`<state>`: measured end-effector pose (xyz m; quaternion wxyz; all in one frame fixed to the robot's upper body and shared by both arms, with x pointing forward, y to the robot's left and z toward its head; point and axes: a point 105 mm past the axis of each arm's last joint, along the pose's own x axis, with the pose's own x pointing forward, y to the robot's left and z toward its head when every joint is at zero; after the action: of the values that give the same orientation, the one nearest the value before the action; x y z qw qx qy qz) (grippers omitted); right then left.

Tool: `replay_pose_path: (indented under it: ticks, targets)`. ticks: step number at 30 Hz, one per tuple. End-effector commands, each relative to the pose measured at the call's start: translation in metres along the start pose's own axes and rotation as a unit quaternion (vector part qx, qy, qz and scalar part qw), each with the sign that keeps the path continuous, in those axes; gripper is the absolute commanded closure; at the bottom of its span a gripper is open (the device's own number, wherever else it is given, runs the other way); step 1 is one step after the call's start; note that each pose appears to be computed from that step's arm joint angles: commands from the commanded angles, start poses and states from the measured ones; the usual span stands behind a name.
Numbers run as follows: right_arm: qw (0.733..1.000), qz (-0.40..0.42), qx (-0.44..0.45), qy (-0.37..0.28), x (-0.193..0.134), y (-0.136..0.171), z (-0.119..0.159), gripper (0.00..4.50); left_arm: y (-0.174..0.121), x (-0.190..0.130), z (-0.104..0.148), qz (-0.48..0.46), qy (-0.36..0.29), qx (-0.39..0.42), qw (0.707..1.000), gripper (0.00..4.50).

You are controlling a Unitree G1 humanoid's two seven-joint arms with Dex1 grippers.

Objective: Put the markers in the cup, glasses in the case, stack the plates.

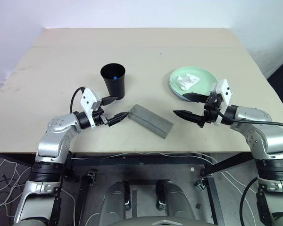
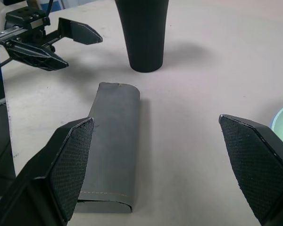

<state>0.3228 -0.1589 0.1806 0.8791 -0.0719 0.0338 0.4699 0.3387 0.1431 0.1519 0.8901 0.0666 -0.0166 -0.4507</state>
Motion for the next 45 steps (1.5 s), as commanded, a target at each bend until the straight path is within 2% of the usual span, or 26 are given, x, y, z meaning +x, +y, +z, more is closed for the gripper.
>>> replay_pose_path:
  ticks: [1, 18, 22, 32, 37, 42, 45]
  targets:
    - [1.000, 0.000, -0.022, -0.014, -0.006, 0.002, 0.013, 0.03, 0.006, 0.001, 0.017, 0.004, -0.020, 0.031, 0.999, 0.00]
    - [0.999, 0.016, -0.029, -0.021, 0.002, 0.003, 0.018, 0.03, 0.010, -0.004, 0.018, 0.018, -0.021, 0.036, 0.999, 0.00]
    - [0.999, 0.026, -0.018, -0.011, 0.001, 0.004, 0.009, 0.03, 0.009, -0.004, 0.016, 0.025, -0.017, 0.042, 0.999, 0.00]
    - [0.998, 0.049, -0.039, -0.001, 0.010, -0.007, 0.020, 0.03, 0.004, -0.006, 0.013, 0.039, -0.025, 0.038, 0.998, 0.00]
    - [0.998, 0.062, -0.033, -0.001, 0.012, -0.001, 0.017, 0.03, 0.004, -0.015, 0.017, 0.049, -0.024, 0.041, 0.998, 0.00]
    - [0.996, 0.073, -0.043, 0.006, 0.019, 0.005, 0.010, 0.03, 0.020, -0.038, 0.023, 0.088, -0.019, 0.046, 0.995, 0.00]
    - [0.996, 0.085, -0.040, -0.006, 0.020, 0.007, 0.016, 0.03, 0.020, -0.036, 0.023, 0.095, -0.021, 0.041, 0.994, 0.00]
